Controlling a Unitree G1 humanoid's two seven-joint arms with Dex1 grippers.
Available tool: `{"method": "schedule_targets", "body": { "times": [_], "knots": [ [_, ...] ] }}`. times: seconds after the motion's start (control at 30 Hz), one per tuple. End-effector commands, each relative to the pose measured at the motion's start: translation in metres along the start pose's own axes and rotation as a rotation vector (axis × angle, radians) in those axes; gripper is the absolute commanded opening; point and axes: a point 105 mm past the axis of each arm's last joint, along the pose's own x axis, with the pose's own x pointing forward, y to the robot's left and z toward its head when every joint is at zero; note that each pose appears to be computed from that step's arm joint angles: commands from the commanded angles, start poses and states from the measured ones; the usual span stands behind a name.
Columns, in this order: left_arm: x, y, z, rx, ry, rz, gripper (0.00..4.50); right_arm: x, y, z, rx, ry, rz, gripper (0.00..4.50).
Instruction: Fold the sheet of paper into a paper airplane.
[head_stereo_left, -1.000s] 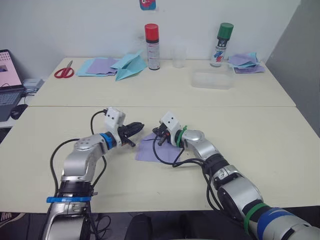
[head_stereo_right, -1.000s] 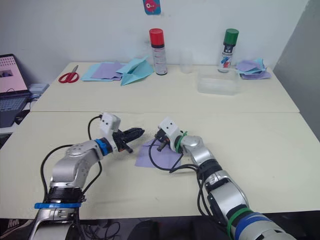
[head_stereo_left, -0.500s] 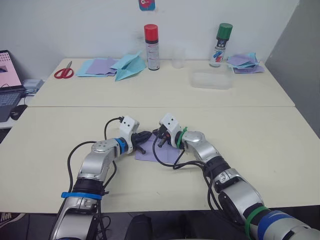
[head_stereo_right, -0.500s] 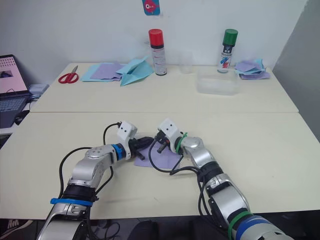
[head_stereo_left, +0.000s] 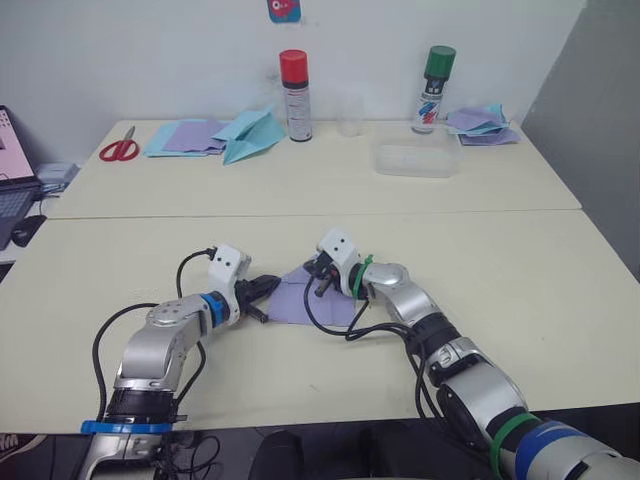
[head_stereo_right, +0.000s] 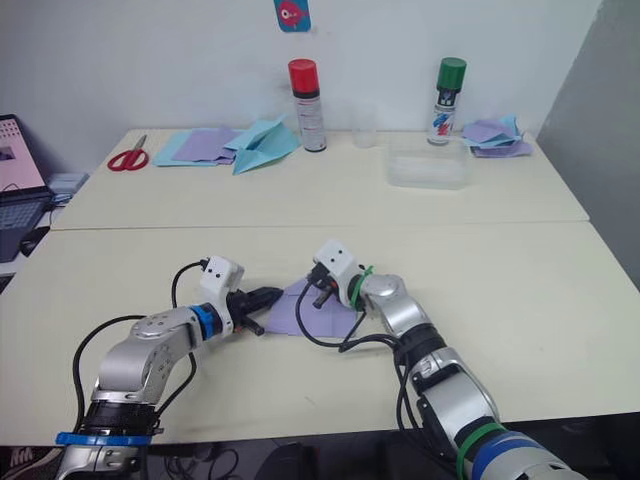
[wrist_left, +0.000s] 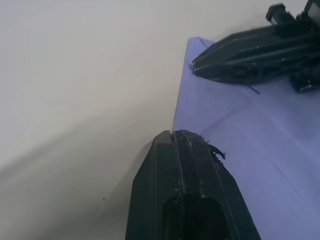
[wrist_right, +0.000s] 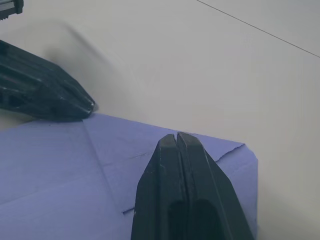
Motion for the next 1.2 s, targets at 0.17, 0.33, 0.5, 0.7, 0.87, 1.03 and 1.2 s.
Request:
{"method": "schedule_targets", "body": {
  "times": [0.17,0.33,0.5,0.7,0.87,1.03,1.2],
  "knots": [
    [0.020,-0.010,0.012,0.083,-0.016,-0.015,0.02,0.002,0.006,-0.015,0.027,0.050,0.016,0.00],
    [0.025,-0.009,-0.016,0.102,0.105,-0.017,0.02,0.007,0.004,0.011,0.041,-0.066,-0.026,0.00],
    [0.027,-0.012,-0.023,0.103,0.135,-0.045,0.02,0.012,0.006,0.023,0.045,-0.098,-0.043,0.00],
    [0.030,-0.012,-0.021,0.101,0.129,-0.045,0.02,0.012,0.004,-0.016,0.013,0.096,-0.084,0.00],
    [0.030,-0.010,-0.023,0.103,0.140,-0.036,0.02,-0.001,-0.031,-0.021,0.084,0.107,-0.271,0.00],
    [0.030,-0.014,-0.027,0.106,0.151,-0.044,0.02,-0.016,-0.051,-0.030,0.087,0.130,-0.371,0.00],
    [0.033,-0.017,-0.025,0.112,0.147,-0.057,0.02,-0.019,-0.051,0.000,0.110,-0.025,-0.335,0.00]
  ]
}}
